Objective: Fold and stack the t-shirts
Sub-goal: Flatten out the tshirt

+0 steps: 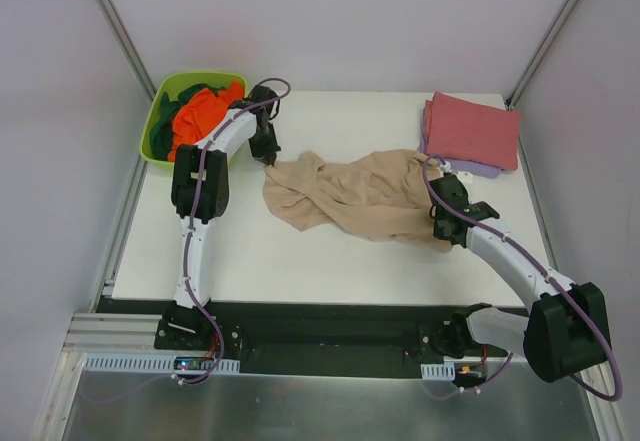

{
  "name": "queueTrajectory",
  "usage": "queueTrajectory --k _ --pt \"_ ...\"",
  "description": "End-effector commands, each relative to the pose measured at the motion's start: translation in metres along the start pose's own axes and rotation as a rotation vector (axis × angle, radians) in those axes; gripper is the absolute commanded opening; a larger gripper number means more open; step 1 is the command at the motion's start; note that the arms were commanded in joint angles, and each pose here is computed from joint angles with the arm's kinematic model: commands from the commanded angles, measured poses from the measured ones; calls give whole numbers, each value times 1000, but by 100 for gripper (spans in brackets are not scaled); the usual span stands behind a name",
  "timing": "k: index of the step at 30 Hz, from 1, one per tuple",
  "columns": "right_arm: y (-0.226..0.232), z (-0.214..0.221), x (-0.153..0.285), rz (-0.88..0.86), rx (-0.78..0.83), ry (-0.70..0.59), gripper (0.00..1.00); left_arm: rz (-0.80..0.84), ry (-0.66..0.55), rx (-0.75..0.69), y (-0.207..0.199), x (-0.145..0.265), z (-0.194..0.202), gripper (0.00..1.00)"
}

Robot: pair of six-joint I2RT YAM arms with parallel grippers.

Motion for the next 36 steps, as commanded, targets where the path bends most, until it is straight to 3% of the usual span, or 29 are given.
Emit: queueTrajectory --k 1,11,19,28,32,36 --pt "0 -5 1 -8 -10 -16 0 -25 8 -43 3 28 7 0" --pt "-13 -68 53 32 -105 -195 0 54 -270 -87 -2 158 -18 0" --pt "-41 -130 136 -26 -153 -458 0 162 -651 -92 3 319 -13 0" --pt "-92 -182 286 -257 -208 -856 0 347 -1203 -99 30 514 56 0" --pt "-110 -188 356 -421 -178 -992 0 450 -1442 -138 42 601 100 0" --pt "-130 -181 419 -573 -159 -1112 0 528 -1615 -204 53 661 145 0"
Point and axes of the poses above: each gripper's point midway between its finger pads, its own x axis back along the fingers, its own y axis along the line the jaws close on, z = x × y, the point moved 5 cm from there along x, back along the fingers, and after that the axes turned 8 degrees about -x, right-handed, at the moved point
